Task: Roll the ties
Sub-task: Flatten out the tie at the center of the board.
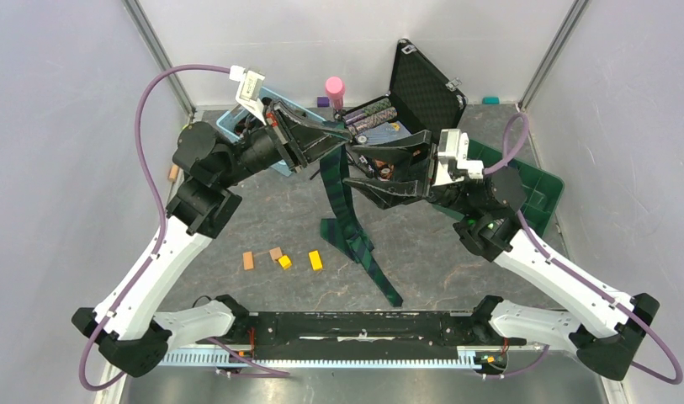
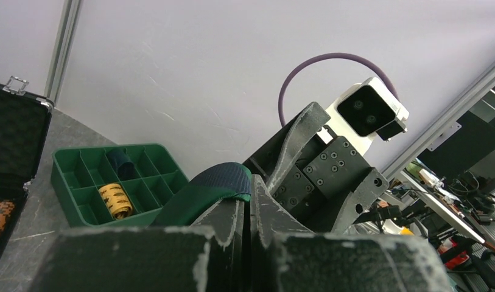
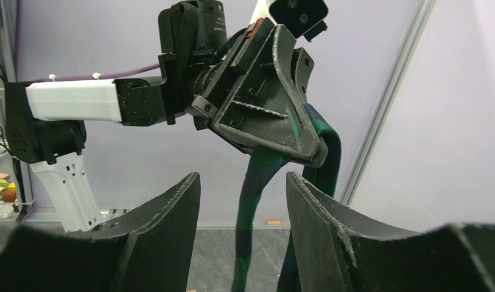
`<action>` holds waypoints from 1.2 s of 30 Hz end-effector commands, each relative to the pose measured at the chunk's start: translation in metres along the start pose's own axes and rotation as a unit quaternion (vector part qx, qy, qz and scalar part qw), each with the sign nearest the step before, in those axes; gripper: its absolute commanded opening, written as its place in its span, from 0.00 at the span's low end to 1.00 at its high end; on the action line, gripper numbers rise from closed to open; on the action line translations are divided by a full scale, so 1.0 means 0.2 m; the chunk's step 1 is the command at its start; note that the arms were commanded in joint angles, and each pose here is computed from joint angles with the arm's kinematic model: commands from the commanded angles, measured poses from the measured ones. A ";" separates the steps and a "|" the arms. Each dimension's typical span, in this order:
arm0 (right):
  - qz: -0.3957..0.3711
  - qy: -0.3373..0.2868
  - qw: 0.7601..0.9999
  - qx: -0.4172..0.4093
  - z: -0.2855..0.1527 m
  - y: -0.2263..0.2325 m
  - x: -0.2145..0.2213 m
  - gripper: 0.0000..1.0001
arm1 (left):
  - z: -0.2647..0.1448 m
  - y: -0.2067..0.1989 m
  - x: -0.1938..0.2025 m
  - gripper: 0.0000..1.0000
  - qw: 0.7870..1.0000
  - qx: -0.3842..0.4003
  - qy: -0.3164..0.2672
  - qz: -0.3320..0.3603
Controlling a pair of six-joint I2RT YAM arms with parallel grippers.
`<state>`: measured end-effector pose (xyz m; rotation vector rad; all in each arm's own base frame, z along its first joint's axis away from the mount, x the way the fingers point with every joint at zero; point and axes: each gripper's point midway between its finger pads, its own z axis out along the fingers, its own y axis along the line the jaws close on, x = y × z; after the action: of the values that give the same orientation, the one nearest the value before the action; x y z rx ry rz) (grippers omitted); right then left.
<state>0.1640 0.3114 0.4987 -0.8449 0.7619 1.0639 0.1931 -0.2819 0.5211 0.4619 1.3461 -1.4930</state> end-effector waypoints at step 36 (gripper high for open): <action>0.045 -0.023 0.998 0.037 0.06 -0.09 0.00 0.00 | -0.02 -0.10 0.00 0.22 0.997 0.068 -0.037 0.003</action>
<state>0.1863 0.3349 0.4786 -0.7749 0.8803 1.1746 0.1941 -0.2861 0.5152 0.4671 1.2649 -1.5228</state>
